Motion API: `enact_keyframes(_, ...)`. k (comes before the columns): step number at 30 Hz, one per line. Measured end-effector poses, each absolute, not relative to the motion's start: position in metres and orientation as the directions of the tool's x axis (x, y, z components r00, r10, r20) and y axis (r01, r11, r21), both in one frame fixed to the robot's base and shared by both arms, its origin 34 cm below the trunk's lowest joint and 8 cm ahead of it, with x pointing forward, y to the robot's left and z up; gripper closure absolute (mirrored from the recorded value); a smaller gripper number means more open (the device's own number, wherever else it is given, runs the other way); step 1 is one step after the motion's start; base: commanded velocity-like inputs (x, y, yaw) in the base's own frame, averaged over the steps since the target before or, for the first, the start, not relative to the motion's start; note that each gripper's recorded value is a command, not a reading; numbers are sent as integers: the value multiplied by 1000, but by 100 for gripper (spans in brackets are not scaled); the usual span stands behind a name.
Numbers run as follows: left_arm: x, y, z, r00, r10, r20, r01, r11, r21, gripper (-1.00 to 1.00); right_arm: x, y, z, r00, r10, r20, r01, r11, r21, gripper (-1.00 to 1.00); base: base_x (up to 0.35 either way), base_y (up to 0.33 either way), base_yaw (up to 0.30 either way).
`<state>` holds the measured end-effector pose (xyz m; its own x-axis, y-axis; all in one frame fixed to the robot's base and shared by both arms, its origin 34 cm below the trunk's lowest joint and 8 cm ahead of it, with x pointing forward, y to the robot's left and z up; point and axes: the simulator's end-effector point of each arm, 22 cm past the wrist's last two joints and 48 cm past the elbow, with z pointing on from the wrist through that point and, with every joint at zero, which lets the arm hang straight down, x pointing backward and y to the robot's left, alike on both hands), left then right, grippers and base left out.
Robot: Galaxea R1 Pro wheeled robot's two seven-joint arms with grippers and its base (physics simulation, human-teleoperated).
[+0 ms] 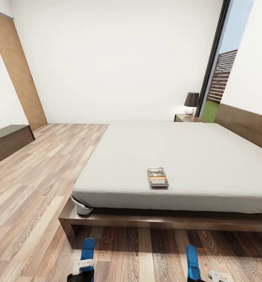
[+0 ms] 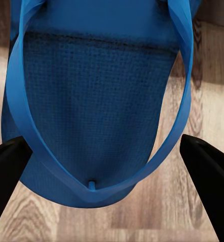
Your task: In the bedroom, move the book from the bed onto either nightstand, and place the two sandals side by side next to the bed.
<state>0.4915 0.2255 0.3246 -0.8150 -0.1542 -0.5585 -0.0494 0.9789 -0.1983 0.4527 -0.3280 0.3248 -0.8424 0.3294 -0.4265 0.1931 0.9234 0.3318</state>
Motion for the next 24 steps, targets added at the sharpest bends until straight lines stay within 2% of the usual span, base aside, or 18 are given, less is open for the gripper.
enact_keyframes(7,492,226,325,-815,-154,-559,-50,979,-198,100,452,-341,326,-840,328,-431,199,927,318,100,0,0,0)
enact_keyframes(10,491,227,324,-818,-152,-555,-52,980,-191,100,451,-383,332,-836,319,-446,213,939,271,100,0,0,0)
enact_keyframes(12,491,242,322,-819,-153,-552,-93,986,-135,100,448,-440,345,-830,303,-467,232,951,205,100,0,0,0)
enact_keyframes(14,485,264,317,-838,-156,-522,-155,987,-45,100,447,-460,350,-830,296,-474,237,954,182,100,0,0,0)
enact_keyframes(17,464,287,309,-896,-162,-414,-217,972,89,100,447,-471,354,-828,294,-477,242,955,170,100,0,0,0)
enact_keyframes(19,469,292,314,-909,-160,-386,-225,965,131,100,443,-473,353,-838,302,-455,250,953,172,100,0,0,0)
enact_keyframes(22,485,292,326,-919,-159,-360,-228,961,157,100,425,-469,348,-876,351,-331,300,933,197,100,0,0,0)
enact_keyframes(24,489,292,330,-933,-158,-322,-220,962,164,100,437,-463,357,-879,365,-306,304,925,229,100,0,0,0)
